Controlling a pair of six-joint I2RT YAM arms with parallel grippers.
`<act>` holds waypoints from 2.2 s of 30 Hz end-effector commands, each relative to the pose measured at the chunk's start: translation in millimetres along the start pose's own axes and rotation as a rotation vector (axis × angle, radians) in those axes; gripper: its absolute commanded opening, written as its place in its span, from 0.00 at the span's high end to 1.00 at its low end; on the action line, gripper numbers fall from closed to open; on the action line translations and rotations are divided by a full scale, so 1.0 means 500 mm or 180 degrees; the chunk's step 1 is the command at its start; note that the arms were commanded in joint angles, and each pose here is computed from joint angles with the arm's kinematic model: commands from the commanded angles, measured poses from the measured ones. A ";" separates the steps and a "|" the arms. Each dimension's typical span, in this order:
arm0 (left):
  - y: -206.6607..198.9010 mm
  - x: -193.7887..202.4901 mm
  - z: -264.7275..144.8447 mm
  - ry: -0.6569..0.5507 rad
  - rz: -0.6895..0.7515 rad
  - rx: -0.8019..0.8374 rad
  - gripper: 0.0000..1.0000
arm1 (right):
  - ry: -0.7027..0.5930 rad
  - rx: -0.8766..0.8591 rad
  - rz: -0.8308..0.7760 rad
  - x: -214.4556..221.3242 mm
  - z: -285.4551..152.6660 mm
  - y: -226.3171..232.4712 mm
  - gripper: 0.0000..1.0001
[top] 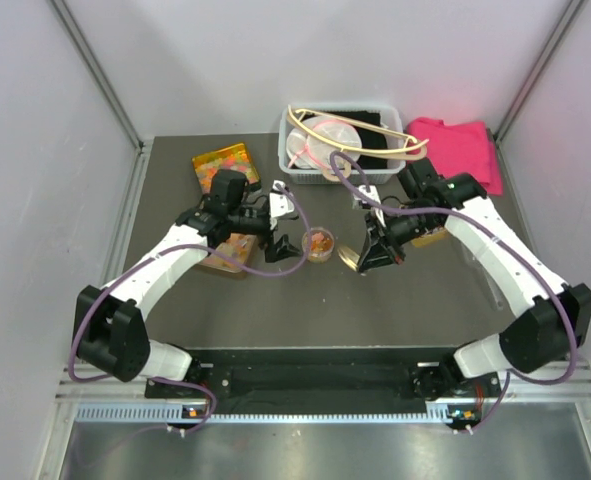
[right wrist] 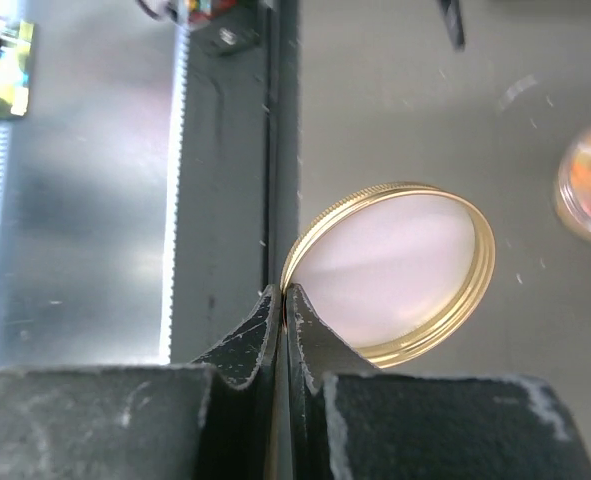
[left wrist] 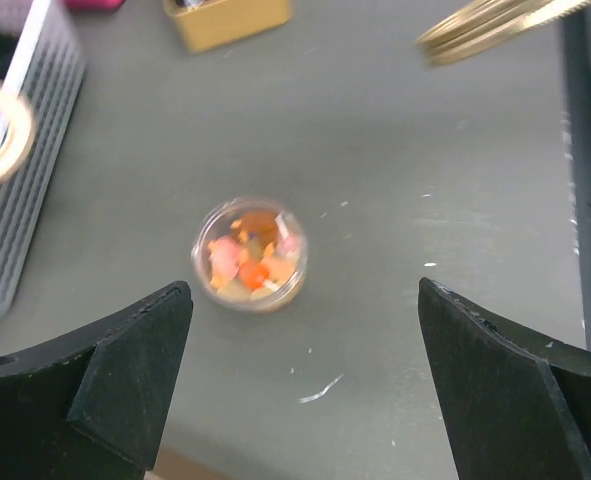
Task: Pack the candies
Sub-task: Pick up the bottle lid at the center of the board.
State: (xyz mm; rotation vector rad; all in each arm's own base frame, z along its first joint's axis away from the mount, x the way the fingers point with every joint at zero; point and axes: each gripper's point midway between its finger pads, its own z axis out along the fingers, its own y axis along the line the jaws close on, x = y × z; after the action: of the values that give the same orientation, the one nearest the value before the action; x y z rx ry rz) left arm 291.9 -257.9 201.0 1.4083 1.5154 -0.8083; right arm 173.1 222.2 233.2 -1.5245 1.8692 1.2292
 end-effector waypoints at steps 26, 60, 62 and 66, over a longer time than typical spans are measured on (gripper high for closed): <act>-0.153 -0.098 0.072 -0.0392 0.0972 0.1331 0.35 | 0.0045 -0.1228 0.0458 -0.020 0.065 0.073 1.00; -0.201 -0.068 0.091 -0.0213 0.0886 0.1510 0.99 | -0.0131 0.0273 0.0016 -0.043 -0.015 -0.059 0.11; -0.200 -0.066 0.091 -0.0204 0.0811 0.1495 0.99 | -0.0084 0.0563 -0.0057 -0.034 -0.021 -0.086 0.07; -0.177 -0.074 0.105 -0.0245 0.0688 0.1318 0.99 | -0.0165 0.1237 -0.0092 -0.029 -0.048 -0.126 0.05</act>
State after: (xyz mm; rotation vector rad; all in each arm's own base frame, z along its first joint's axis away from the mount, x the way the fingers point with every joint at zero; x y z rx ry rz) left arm 203.0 -324.7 190.5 1.8618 1.1538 -1.0734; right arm 204.3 219.5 230.8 -1.4427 1.9042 1.0798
